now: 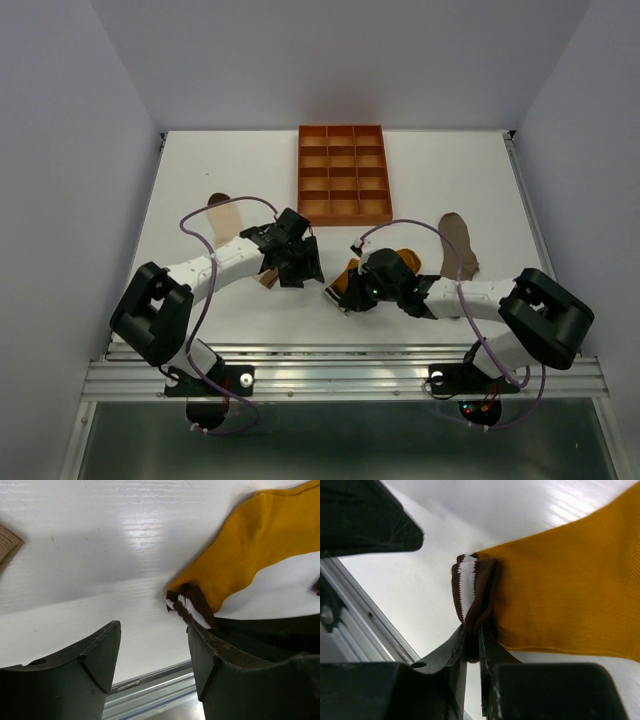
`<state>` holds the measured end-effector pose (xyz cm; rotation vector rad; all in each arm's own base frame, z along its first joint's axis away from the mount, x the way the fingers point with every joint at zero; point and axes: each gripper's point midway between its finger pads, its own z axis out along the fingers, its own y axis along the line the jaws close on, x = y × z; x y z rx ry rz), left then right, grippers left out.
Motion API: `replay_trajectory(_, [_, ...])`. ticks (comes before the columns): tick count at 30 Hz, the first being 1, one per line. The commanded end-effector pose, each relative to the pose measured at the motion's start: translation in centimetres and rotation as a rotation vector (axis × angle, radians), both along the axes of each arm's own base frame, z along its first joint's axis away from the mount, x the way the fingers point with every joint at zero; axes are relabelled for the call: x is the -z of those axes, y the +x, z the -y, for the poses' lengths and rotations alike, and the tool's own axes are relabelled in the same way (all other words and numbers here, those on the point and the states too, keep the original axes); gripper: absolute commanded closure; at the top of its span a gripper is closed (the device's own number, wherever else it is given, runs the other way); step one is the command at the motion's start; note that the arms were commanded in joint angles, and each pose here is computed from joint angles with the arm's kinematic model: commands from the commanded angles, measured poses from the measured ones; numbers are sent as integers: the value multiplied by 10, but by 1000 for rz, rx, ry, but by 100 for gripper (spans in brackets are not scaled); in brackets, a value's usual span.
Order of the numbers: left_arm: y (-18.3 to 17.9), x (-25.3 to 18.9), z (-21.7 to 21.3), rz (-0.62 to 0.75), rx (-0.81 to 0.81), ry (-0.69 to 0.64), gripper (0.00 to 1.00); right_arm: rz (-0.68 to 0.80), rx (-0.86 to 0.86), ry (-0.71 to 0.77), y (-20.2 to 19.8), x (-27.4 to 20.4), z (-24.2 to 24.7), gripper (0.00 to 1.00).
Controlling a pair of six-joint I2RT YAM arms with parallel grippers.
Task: Roll the socks
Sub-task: Roll the sock at the center of the board.
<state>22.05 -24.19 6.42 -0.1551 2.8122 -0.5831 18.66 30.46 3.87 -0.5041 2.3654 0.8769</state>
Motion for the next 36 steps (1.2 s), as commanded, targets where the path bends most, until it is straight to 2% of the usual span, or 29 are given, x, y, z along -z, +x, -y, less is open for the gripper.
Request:
replay_trajectory(1, [1, -14, 7, 50, 34, -68, 33, -112, 28, 185, 8, -18, -8, 99])
replay_trajectory(7, [-3, -18, 19, 72, 105, -151, 32, -293, 89, 272, 14, -7, 3, 99])
replay_trajectory(14, [-4, -16, 28, 74, 144, -194, 30, -421, 134, 331, 11, 8, 9, 99])
replay_trajectory(24, [2, 2, 38, 69, 152, -212, 30, -514, 252, 318, 16, 28, 29, 99])
replay_trajectory(36, [8, 18, 53, 45, 168, -214, 32, -573, 267, 315, 16, 37, 31, 99])
